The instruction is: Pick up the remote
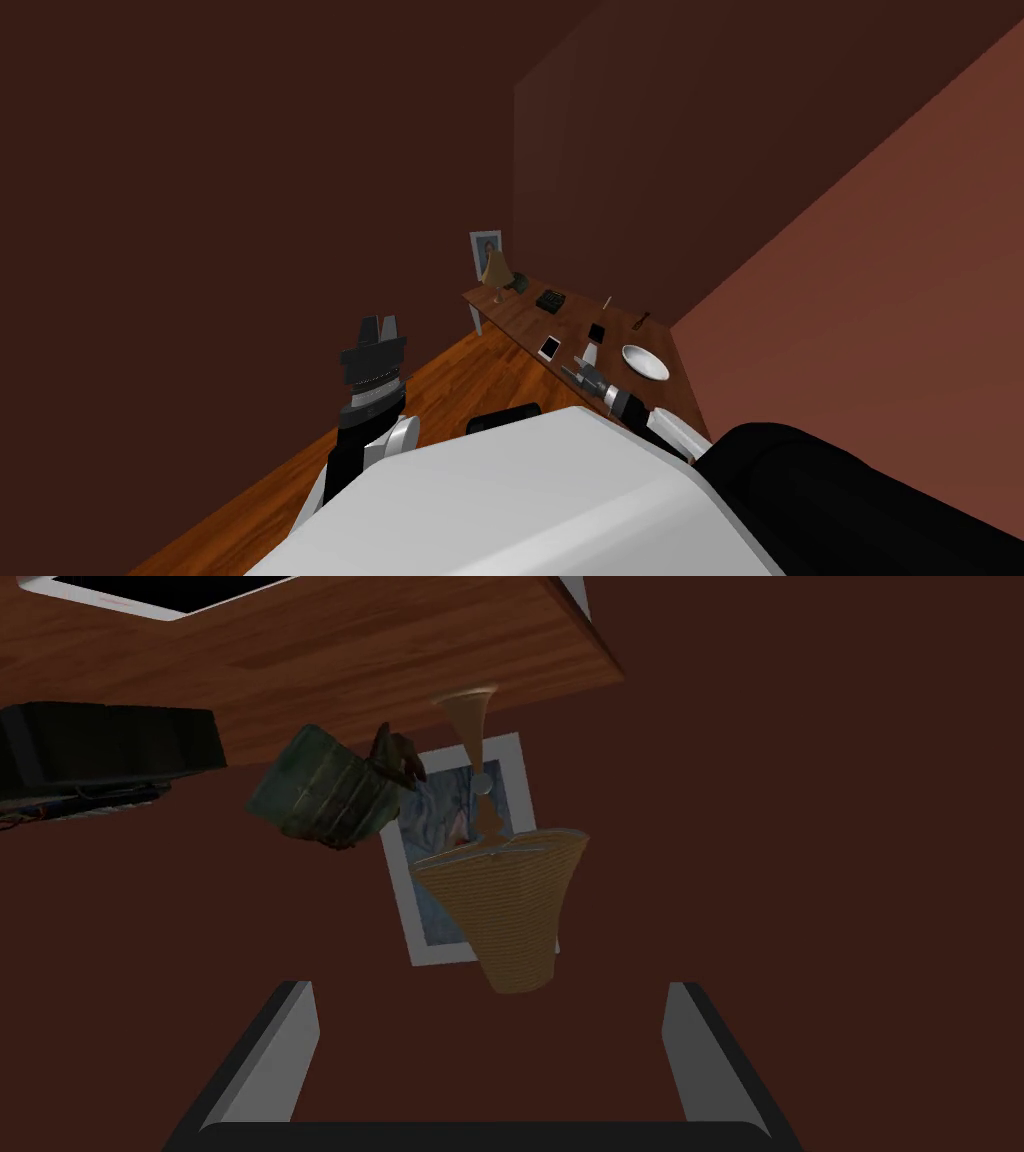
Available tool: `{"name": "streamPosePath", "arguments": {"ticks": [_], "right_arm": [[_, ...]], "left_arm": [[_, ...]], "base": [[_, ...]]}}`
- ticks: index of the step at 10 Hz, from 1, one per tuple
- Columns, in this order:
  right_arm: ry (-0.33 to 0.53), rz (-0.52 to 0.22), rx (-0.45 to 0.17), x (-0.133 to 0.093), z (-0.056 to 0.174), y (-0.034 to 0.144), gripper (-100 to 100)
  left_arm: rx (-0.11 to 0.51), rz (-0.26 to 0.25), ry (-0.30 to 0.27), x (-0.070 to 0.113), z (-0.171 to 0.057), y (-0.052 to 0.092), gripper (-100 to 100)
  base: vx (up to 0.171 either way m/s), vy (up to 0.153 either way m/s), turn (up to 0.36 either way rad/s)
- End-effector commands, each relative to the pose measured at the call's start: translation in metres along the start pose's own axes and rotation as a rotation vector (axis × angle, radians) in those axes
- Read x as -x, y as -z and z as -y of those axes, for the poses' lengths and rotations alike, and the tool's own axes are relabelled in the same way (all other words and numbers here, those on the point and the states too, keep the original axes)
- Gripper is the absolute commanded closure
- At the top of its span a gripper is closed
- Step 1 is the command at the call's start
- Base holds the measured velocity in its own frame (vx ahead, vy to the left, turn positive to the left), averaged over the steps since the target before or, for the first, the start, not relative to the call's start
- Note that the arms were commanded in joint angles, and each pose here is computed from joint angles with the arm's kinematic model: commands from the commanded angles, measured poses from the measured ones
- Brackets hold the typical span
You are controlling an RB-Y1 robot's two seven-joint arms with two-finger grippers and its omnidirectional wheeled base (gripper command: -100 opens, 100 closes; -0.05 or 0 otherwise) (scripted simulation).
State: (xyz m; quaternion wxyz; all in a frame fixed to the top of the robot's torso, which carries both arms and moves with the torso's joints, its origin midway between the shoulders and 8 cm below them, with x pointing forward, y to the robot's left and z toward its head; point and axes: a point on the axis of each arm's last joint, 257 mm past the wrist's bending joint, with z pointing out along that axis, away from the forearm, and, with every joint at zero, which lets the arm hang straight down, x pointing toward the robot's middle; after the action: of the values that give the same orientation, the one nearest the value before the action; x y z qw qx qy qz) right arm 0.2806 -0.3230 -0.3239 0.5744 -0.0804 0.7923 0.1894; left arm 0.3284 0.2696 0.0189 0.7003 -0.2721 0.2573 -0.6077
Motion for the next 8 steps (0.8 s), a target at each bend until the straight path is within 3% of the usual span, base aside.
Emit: {"name": "streamPosePath", "arguments": {"ticks": [1, 2, 3, 4, 7, 8], "right_arm": [[0.052, -0.049, 0.007, -0.015, 0.002, 0.006, -100], [0.118, -0.123, 0.014, -0.039, 0.009, 0.019, -100], [0.133, -0.133, 0.018, -0.042, 0.008, 0.019, -100], [0.197, -0.206, 0.030, -0.065, 0.015, 0.033, -100], [0.291, -0.301, 0.056, -0.093, 0.021, 0.051, -100], [0.356, -0.374, 0.075, -0.114, 0.029, 0.068, -100]], "left_arm": [[0.000, 0.000, 0.000, 0.000, 0.000, 0.000, 0], [0.000, 0.000, 0.000, 0.000, 0.000, 0.000, 0], [0.000, 0.000, 0.000, 0.000, 0.000, 0.000, 0], [0.000, 0.000, 0.000, 0.000, 0.000, 0.000, 0], [0.000, 0.000, 0.000, 0.000, 0.000, 0.000, 0], [0.000, 0.000, 0.000, 0.000, 0.000, 0.000, 0]], "base": [[0.027, -0.019, 0.148], [0.028, -0.009, 0.280], [0.026, -0.016, 0.172], [0.025, -0.012, 0.288], [0.022, -0.015, 0.202], [0.025, -0.007, 0.266]]}}
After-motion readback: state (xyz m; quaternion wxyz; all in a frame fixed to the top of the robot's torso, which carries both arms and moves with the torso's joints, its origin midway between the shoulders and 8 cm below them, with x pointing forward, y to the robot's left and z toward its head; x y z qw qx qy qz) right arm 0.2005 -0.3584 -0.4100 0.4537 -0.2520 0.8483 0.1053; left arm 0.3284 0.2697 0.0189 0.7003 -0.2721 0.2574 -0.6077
